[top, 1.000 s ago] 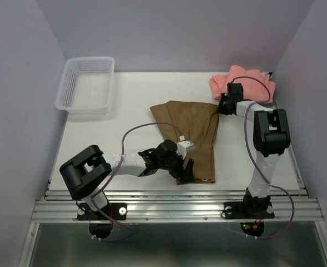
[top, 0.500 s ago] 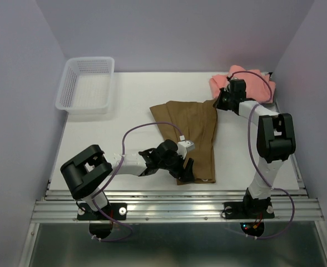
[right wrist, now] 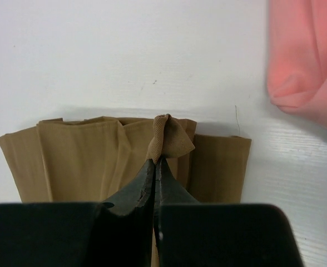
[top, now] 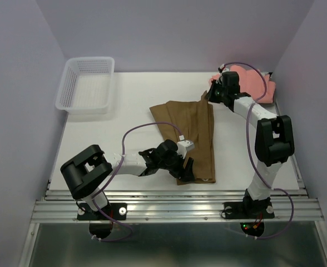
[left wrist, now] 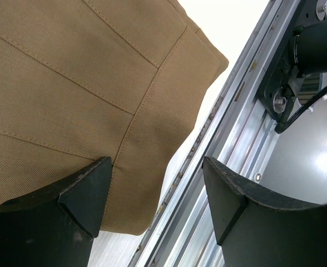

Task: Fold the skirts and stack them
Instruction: Fold the skirt

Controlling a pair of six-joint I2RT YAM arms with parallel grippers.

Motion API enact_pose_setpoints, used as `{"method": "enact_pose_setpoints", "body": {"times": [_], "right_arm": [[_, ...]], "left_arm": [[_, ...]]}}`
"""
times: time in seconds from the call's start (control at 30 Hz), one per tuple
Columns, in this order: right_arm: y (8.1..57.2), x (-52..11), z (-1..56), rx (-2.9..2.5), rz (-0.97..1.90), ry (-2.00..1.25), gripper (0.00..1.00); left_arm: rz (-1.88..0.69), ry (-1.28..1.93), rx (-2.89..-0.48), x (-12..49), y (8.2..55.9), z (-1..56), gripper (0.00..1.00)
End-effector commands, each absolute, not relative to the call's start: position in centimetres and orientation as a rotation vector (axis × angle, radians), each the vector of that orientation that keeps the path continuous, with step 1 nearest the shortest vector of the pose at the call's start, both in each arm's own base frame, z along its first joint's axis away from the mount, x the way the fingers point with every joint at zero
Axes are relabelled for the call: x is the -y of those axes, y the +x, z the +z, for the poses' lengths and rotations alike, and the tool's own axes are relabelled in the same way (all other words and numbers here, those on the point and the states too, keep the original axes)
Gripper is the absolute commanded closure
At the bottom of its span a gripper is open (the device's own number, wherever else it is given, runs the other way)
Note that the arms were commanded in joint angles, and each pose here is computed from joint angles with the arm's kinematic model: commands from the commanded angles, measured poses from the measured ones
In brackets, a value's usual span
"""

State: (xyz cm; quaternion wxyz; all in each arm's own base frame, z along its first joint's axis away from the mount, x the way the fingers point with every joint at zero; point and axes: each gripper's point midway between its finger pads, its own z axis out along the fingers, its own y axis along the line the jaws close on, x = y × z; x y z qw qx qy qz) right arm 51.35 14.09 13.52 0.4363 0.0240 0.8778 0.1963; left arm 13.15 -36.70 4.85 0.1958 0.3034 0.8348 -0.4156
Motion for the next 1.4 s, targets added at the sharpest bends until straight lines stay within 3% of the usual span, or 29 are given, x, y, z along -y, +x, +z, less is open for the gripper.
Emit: {"method": "enact_pose_setpoints", "body": {"times": [0.0,0.37,0.47,0.5,0.6,0.8,0.87,0.9,0.93,1.13,1.37], "right_arm": [[53.3,-14.3,14.3,-2.153,0.491,0.074,0.99],[54.2,-13.9,7.7,-2.281,0.431,0.116,0.99],[54.5,-13.1,7.0,-2.291,0.379,0.152,0.93],[54.5,-12.8,6.9,-2.297,0.359,0.17,0.81],[54.7,-12.4,7.7,-2.291,0.33,0.177,0.62],[54.4,-13.2,13.1,-2.213,0.398,0.126,0.47],[53.8,-14.0,14.3,-2.201,0.458,0.085,0.3],[53.4,-14.4,14.8,-2.196,0.484,0.075,0.05],[52.6,-14.9,15.3,-2.195,0.53,0.053,0.0],[49.8,-17.7,15.2,-2.221,0.717,-0.043,0.0],[48.7,-19.6,11.3,-2.314,0.73,-0.074,0.0]], "left_arm": [[-1.127,0.834,-2.409,35.4,12.5,3.5,0.23],[-1.126,0.819,-2.413,35.4,12.6,3.5,0.23],[-1.124,0.82,-2.412,35.4,12.6,3.5,0.23],[-1.121,0.82,-2.411,35.4,12.6,3.6,0.23],[-1.119,0.815,-2.414,35.3,12.6,3.5,0.23],[-1.121,0.819,-2.41,35.4,12.6,3.6,0.23],[-1.122,0.818,-2.406,35.4,12.6,3.7,0.24],[-1.123,0.818,-2.405,35.4,12.6,3.7,0.24],[-1.122,0.818,-2.406,35.4,12.6,3.7,0.24],[-1.125,0.82,-2.408,35.4,12.6,3.6,0.25],[-1.128,0.821,-2.41,35.5,12.6,3.6,0.26]]}}
